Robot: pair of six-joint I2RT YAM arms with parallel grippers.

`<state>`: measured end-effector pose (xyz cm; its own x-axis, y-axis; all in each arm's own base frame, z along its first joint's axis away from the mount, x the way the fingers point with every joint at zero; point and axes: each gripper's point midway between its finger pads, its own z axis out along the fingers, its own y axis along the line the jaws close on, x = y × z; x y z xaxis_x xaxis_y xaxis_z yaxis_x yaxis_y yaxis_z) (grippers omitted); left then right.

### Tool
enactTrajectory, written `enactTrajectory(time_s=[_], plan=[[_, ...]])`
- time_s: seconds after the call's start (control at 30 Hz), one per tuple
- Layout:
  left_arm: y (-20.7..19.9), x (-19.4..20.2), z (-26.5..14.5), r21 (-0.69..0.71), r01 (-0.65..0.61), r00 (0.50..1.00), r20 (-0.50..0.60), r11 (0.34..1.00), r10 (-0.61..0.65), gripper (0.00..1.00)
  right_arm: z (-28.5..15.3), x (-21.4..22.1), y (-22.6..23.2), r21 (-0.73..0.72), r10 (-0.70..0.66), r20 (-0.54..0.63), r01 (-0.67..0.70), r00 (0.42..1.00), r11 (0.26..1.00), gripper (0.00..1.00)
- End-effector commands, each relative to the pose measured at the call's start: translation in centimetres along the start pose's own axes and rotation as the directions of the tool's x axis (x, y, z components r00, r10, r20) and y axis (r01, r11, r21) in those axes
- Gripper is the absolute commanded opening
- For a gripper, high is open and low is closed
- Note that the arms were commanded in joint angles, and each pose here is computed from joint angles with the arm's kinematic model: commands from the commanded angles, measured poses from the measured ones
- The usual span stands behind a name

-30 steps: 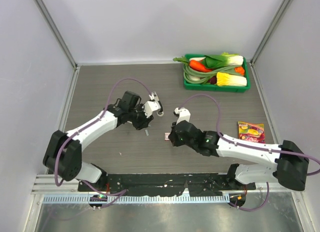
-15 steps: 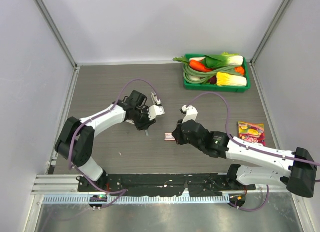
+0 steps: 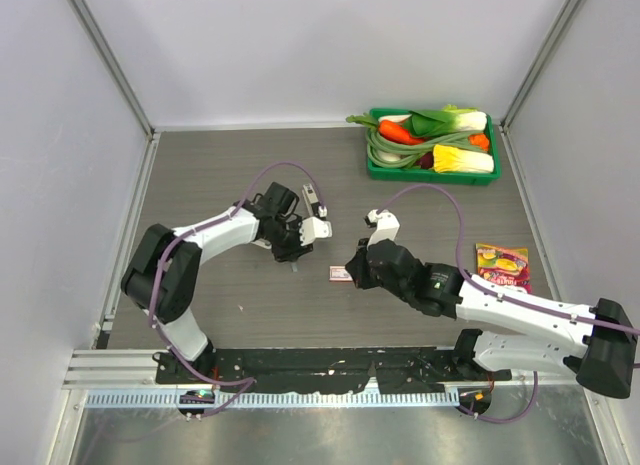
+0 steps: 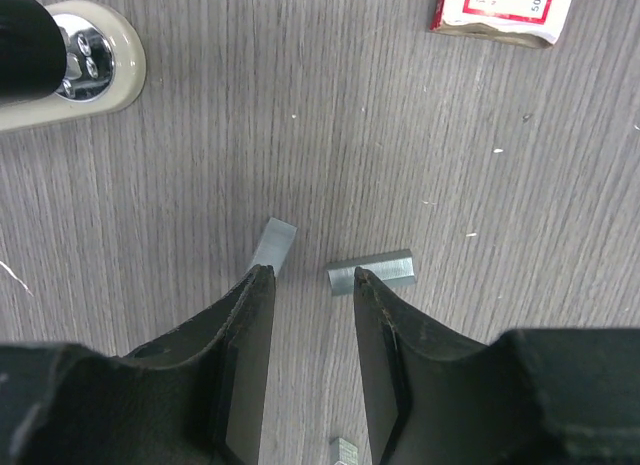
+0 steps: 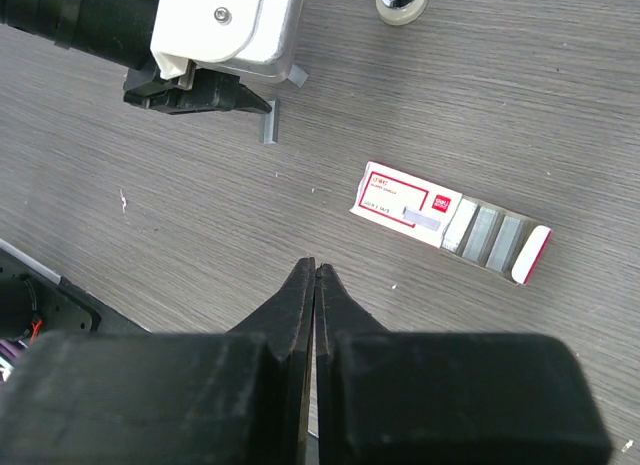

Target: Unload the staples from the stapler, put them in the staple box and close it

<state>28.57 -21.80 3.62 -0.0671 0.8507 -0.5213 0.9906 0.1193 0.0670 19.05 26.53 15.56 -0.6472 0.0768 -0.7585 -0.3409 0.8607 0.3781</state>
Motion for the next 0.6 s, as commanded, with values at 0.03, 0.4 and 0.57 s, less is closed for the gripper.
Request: enactTrajectory(time_s=[0.03, 0.4, 0.57], plan=[[1.4, -2.0, 0.2, -0.014, -0.058, 0.997, 0.051, 0.998, 0.059, 0.41, -0.7, -2.2, 1.0, -0.026, 0.050, 0.059, -0.049, 0.997, 0.998, 0.05], [1.7, -1.8, 1.0, -0.013, -0.059, 0.997, 0.044, 0.998, 0.060, 0.38, -0.5, -1.8, 1.0, -0.029, 0.048, 0.044, -0.047, 0.998, 0.998, 0.03], [2.0, -1.8, 1.3, -0.034, -0.079, 0.996, 0.041, 0.996, 0.080, 0.37, -0.3, -1.6, 1.2, -0.038, 0.051, 0.032, -0.050, 0.998, 0.998, 0.01]])
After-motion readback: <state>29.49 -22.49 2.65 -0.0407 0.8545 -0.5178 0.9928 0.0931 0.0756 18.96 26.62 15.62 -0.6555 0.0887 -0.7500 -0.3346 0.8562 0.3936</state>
